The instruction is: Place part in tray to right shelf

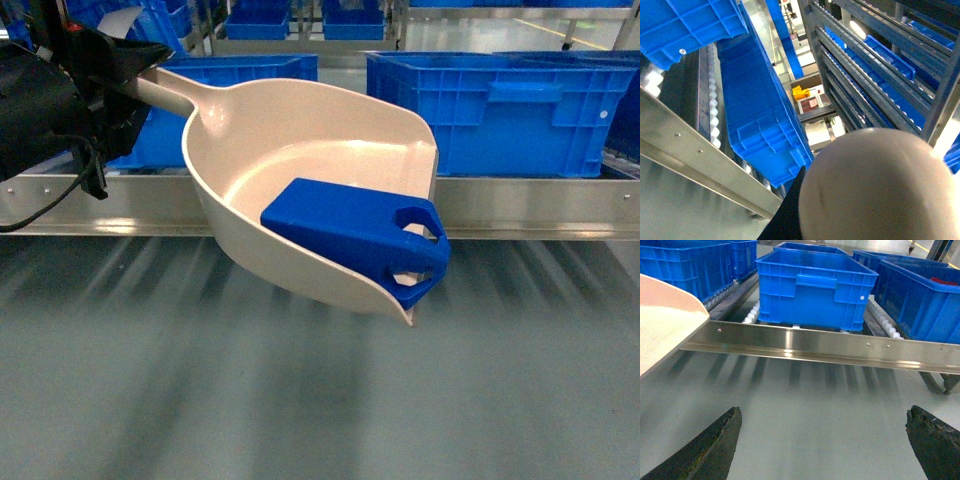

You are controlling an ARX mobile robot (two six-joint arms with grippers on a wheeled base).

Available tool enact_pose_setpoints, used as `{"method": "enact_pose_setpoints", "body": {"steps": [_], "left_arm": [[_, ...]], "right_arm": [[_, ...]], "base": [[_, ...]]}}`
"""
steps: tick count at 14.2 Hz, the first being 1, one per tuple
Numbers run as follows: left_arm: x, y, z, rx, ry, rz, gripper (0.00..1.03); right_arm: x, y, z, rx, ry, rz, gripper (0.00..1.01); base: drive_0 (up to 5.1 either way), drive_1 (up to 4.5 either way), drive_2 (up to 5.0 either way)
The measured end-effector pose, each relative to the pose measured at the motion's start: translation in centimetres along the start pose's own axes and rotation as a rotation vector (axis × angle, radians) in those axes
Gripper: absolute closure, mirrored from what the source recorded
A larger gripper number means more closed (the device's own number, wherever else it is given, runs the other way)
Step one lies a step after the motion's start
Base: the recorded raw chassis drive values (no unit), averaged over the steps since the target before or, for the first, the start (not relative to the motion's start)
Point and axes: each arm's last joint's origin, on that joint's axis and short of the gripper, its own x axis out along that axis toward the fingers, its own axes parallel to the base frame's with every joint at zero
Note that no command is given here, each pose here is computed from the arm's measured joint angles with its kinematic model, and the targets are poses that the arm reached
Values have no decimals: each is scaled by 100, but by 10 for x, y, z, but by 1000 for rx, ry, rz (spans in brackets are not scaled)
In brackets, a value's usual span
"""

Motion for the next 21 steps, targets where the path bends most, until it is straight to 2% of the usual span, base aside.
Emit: {"method": "enact_pose_setpoints", "body": {"steps": [5, 7, 11, 14, 21], "left_arm": [[0, -2, -1, 3, 0, -14, 89], [-1, 0, 3, 4, -15, 0, 89], [-1, 0, 3, 4, -17, -4, 89], [1, -2, -3, 1, 11, -12, 89], [0, -1, 1, 2, -6, -6, 89]], "right_arm": [[0, 0, 0, 0, -2, 2, 3], [0, 0, 0, 0, 0, 0, 3], [0, 0, 0, 0, -1, 3, 3], [1, 0, 0, 0, 3, -2, 3], [0, 0, 0, 0, 1, 0, 3]], "base": [[26, 451, -398], [26, 451, -398], [26, 451, -398], [26, 451, -398], [31, 31, 31]]}}
